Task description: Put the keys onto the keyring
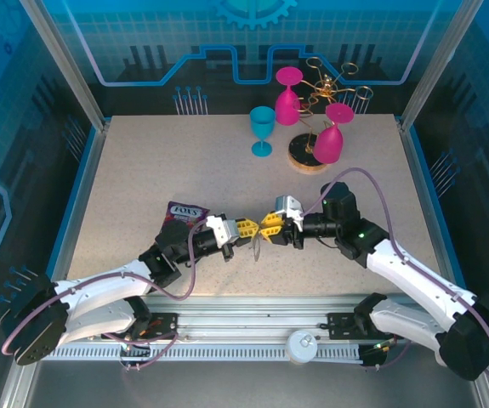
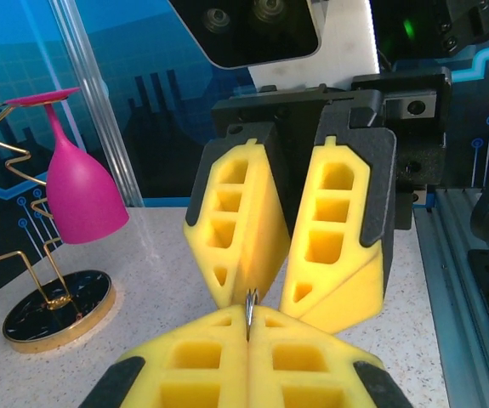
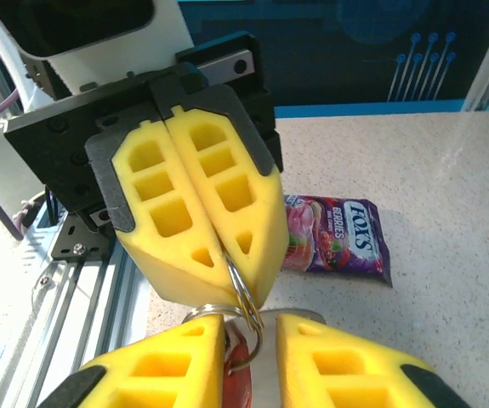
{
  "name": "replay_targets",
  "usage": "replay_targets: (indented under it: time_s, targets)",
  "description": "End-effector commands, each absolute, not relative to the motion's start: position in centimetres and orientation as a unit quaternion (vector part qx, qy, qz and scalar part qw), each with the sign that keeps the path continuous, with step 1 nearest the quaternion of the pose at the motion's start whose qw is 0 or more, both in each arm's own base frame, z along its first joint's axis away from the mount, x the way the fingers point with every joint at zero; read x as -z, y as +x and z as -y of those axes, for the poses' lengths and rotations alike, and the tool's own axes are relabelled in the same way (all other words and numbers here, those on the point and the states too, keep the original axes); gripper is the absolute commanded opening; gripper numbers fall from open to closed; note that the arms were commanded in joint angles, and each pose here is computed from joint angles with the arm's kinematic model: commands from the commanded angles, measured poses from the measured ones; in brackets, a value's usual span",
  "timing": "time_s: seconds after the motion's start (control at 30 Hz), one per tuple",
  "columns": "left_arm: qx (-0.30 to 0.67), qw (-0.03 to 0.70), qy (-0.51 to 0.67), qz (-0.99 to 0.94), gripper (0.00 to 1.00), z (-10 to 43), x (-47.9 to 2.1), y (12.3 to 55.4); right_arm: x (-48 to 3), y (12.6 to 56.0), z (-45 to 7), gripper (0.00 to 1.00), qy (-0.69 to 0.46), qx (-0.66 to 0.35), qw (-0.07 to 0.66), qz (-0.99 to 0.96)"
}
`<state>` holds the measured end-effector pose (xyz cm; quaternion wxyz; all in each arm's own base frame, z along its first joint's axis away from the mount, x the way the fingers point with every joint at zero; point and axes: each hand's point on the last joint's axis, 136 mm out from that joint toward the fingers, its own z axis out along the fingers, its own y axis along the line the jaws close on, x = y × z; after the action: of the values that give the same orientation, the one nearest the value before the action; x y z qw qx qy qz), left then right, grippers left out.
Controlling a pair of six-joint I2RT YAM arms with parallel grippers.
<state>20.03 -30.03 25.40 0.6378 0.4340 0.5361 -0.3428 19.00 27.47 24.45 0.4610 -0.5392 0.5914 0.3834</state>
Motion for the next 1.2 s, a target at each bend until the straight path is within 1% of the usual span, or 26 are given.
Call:
replay_targets:
  time_s: [0.0,0.1,0.2,0.27,0.3,0.33,0.37,0.47,0.57,0.77,0.83,0.9,1.0,1.07,1.1,1.13,1.17]
  targets:
    - [0.371,0.641,0.434,-0.512,0.00,30.5,-26.8,19.2,-25.5,18.1,-28.2,0.21,-0.575,-0.385,0.468,-0.550]
    - [0.374,0.637,0.435,-0.514,0.00,30.6,-26.5,19.1,-25.6,18.1,-28.5,0.16,-0.579,-0.388,0.469,-0.542]
    - [0.376,0.638,0.431,-0.516,0.00,30.6,-26.5,19.3,-25.8,18.1,-28.6,0.00,-0.579,-0.390,0.472,-0.539]
    - [0.374,0.638,0.426,-0.522,0.00,30.5,-26.4,19.4,-25.8,18.2,-28.5,0.00,-0.580,-0.384,0.470,-0.543]
    - [0.369,0.638,0.421,-0.529,0.04,30.3,-26.3,19.7,-25.8,18.2,-28.4,0.00,-0.583,-0.379,0.467,-0.546]
    - [0.362,0.638,0.417,-0.537,0.11,30.1,-26.2,19.9,-25.7,18.2,-28.2,0.00,-0.586,-0.373,0.463,-0.550]
    - [0.352,0.637,0.418,-0.544,0.16,30.0,-25.9,20.1,-25.7,18.1,-28.1,0.00,-0.591,-0.366,0.460,-0.552]
    - [0.315,0.619,0.434,-0.573,0.24,29.6,-24.7,20.6,-25.1,17.9,-27.8,0.00,-0.613,-0.341,0.437,-0.563]
    - [0.287,0.603,0.454,-0.590,0.25,29.3,-24.1,20.9,-24.9,17.5,-27.9,0.00,-0.642,-0.311,0.413,-0.566]
    - [0.276,0.575,0.491,-0.593,0.21,29.7,-23.8,20.5,-24.4,17.2,-28.5,0.00,-0.689,-0.260,0.377,-0.562]
    - [0.278,0.564,0.503,-0.592,0.15,30.0,-23.7,20.2,-24.5,17.0,-29.0,0.00,-0.702,-0.250,0.366,-0.558]
    - [0.281,0.554,0.513,-0.592,0.11,30.2,-23.5,20.0,-25.1,17.0,-29.5,0.00,-0.705,-0.252,0.365,-0.553]
    - [0.287,0.549,0.522,-0.586,0.00,30.4,-23.4,19.7,-26.4,16.9,-30.2,0.00,-0.699,-0.266,0.376,-0.547]
    - [0.289,0.556,0.522,-0.579,0.00,30.4,-23.7,19.6,-27.1,17.4,-30.2,0.00,-0.677,-0.271,0.393,-0.560]
    - [0.289,0.564,0.518,-0.574,0.00,30.3,-23.9,19.6,-27.3,17.9,-30.1,0.09,-0.659,-0.274,0.404,-0.572]
    - [0.288,0.575,0.512,-0.570,0.00,30.1,-24.2,19.6,-27.6,18.5,-29.7,0.21,-0.635,-0.278,0.417,-0.587]
    - [0.287,0.587,0.505,-0.564,0.00,30.0,-24.5,19.7,-27.6,18.9,-29.3,0.28,-0.614,-0.286,0.424,-0.602]
